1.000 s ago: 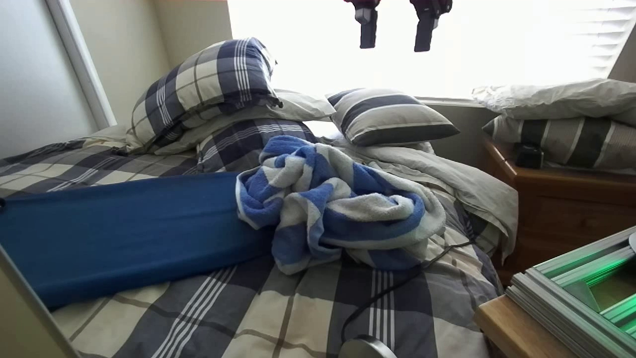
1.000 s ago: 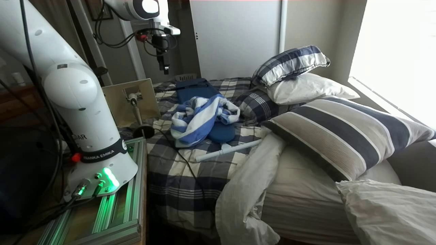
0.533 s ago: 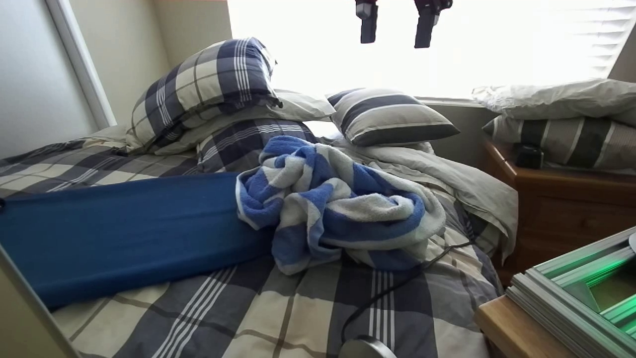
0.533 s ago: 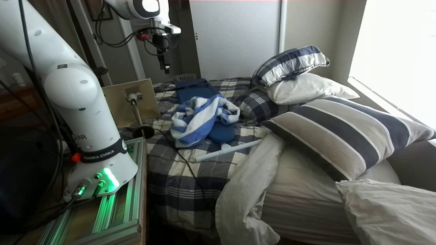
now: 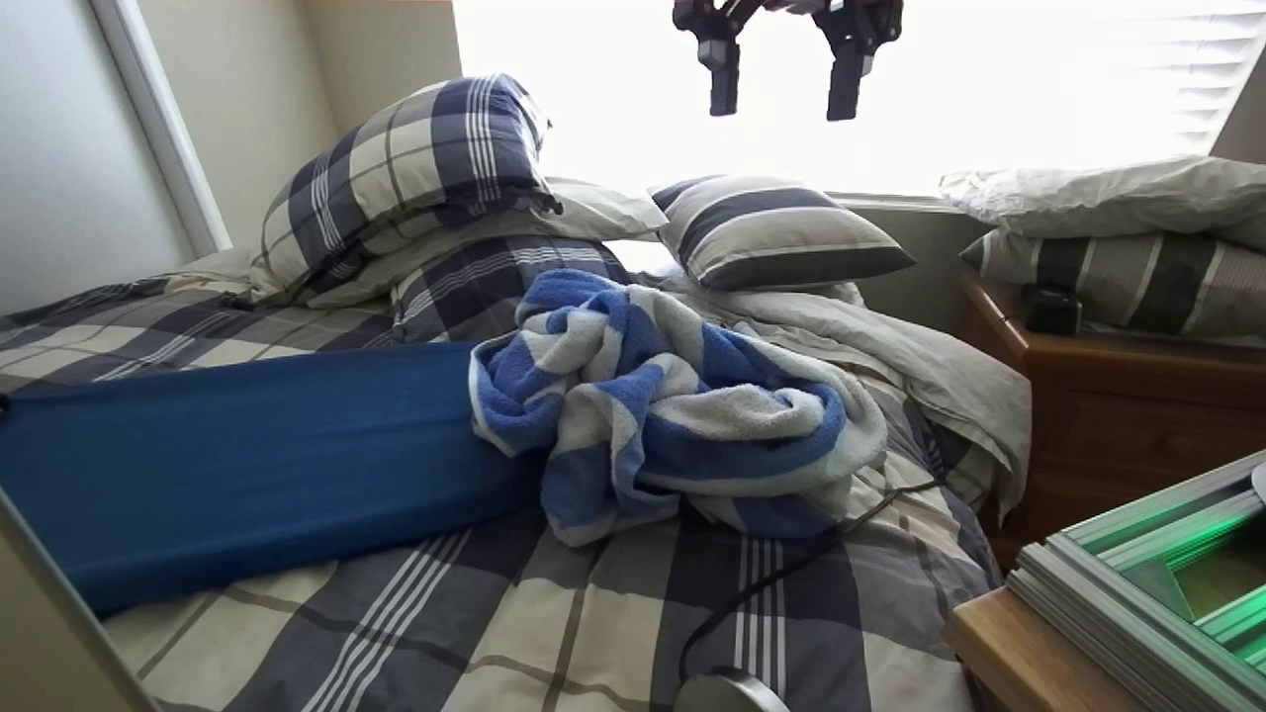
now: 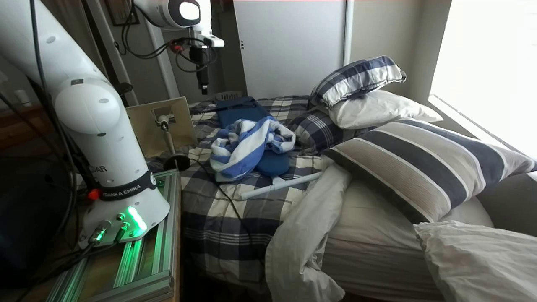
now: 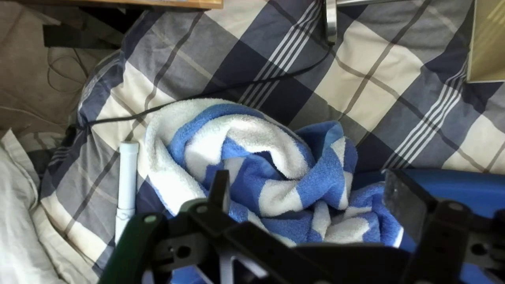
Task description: Lay the towel on the ironing board
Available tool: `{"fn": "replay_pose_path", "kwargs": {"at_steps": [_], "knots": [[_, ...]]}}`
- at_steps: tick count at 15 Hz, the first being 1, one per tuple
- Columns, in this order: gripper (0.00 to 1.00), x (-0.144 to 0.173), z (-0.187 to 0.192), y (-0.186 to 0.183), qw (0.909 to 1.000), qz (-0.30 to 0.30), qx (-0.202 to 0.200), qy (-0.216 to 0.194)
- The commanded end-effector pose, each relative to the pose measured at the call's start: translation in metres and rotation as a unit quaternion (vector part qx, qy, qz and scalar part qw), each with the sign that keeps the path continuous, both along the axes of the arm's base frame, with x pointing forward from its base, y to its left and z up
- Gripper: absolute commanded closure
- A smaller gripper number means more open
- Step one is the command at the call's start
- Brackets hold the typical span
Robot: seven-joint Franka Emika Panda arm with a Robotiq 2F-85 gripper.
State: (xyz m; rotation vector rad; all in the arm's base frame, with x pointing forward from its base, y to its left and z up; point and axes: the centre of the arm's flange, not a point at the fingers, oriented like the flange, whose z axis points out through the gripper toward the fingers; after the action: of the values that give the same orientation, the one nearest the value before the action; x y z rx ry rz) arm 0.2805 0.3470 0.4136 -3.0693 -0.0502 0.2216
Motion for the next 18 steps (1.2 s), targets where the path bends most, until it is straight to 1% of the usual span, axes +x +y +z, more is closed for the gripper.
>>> {"fn": "replay_pose_path", "kwargs": {"at_steps": [1, 3, 5, 6, 8, 9, 11, 13, 17, 18], "knots": [[0.0, 0.001, -0.024, 0.042, 0.9951, -0.086, -0.022, 0.044], [0.0, -0.004, -0.043, 0.067, 0.9882, -0.138, -0.034, 0.057], [0.0, 0.0, -0.062, 0.089, 0.979, -0.191, -0.032, 0.062], [0.0, 0.003, -0.07, 0.097, 0.9737, -0.218, -0.027, 0.058], [0.0, 0.018, -0.09, 0.109, 0.9672, -0.25, -0.012, 0.041], [0.0, 0.026, -0.1, 0.114, 0.9664, -0.255, -0.002, 0.027], [0.0, 0.044, -0.122, 0.122, 0.9679, -0.251, 0.009, -0.009], [0.0, 0.059, -0.146, 0.128, 0.9688, -0.245, 0.003, -0.04], [0.0, 0.07, -0.193, 0.141, 0.9767, -0.202, -0.028, -0.067], [0.0, 0.059, -0.175, 0.113, 0.9761, -0.209, -0.022, -0.054]]}}
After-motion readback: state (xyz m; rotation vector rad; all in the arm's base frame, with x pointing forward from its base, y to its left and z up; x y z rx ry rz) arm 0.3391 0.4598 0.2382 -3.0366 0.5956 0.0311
